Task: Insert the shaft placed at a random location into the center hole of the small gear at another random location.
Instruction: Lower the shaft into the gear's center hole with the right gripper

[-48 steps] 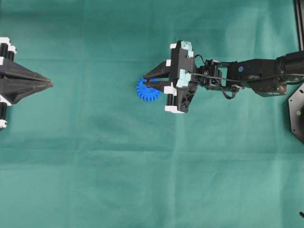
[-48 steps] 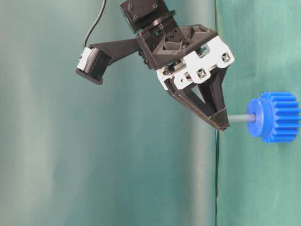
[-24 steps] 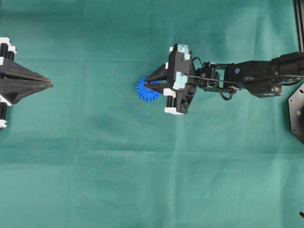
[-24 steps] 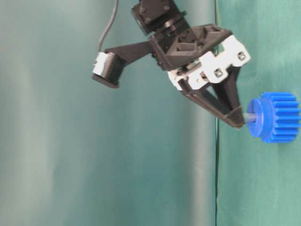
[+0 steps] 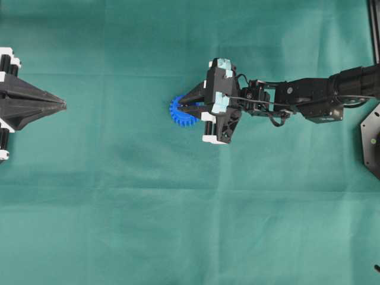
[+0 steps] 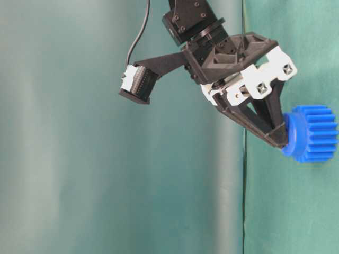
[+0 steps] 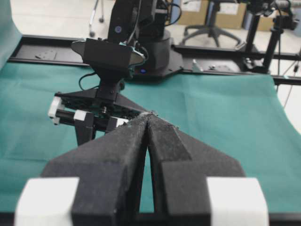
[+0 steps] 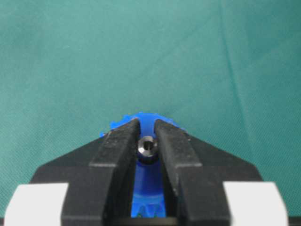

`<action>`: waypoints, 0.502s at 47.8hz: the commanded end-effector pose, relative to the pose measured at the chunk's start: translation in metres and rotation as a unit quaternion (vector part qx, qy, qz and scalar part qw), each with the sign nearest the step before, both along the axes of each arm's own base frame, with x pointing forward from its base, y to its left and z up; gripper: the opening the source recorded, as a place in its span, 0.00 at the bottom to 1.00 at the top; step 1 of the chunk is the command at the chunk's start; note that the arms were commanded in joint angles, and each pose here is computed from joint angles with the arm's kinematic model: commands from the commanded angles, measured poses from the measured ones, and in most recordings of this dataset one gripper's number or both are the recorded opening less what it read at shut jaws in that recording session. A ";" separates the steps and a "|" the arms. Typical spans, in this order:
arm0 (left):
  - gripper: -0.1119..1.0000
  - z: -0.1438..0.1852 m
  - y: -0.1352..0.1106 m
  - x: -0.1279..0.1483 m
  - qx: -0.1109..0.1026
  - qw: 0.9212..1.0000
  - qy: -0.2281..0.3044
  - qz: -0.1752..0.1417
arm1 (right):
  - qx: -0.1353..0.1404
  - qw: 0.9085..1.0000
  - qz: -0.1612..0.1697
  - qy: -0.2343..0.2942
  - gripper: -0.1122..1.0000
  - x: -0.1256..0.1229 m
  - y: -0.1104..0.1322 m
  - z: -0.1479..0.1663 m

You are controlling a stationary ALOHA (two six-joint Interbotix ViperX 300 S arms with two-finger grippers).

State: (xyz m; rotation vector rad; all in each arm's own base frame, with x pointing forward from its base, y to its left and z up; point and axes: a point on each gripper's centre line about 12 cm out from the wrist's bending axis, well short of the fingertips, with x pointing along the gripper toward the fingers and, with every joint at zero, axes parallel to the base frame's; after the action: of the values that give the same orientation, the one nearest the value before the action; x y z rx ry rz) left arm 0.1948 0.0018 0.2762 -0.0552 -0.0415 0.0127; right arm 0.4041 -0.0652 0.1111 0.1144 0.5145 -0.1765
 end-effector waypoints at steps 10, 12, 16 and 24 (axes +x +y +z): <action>0.10 0.002 0.000 0.002 0.000 1.000 -0.002 0.000 | 0.001 1.000 -0.002 -0.010 0.33 0.004 -0.001 0.008; 0.10 0.002 0.000 0.002 0.000 1.000 -0.002 0.000 | 0.001 1.000 -0.002 -0.006 0.33 0.003 -0.001 0.008; 0.10 0.001 0.000 0.002 0.000 1.000 -0.002 0.000 | 0.003 1.000 -0.003 -0.004 0.33 0.004 -0.001 0.008; 0.10 0.000 0.000 0.001 0.000 1.000 -0.001 0.000 | 0.005 1.000 -0.002 -0.003 0.42 0.004 0.000 0.008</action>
State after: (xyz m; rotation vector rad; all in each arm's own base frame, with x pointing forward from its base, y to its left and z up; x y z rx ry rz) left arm 0.1943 0.0015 0.2737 -0.0552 -0.0354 0.0114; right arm 0.4030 -0.0650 0.1089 0.1252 0.5382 -0.1795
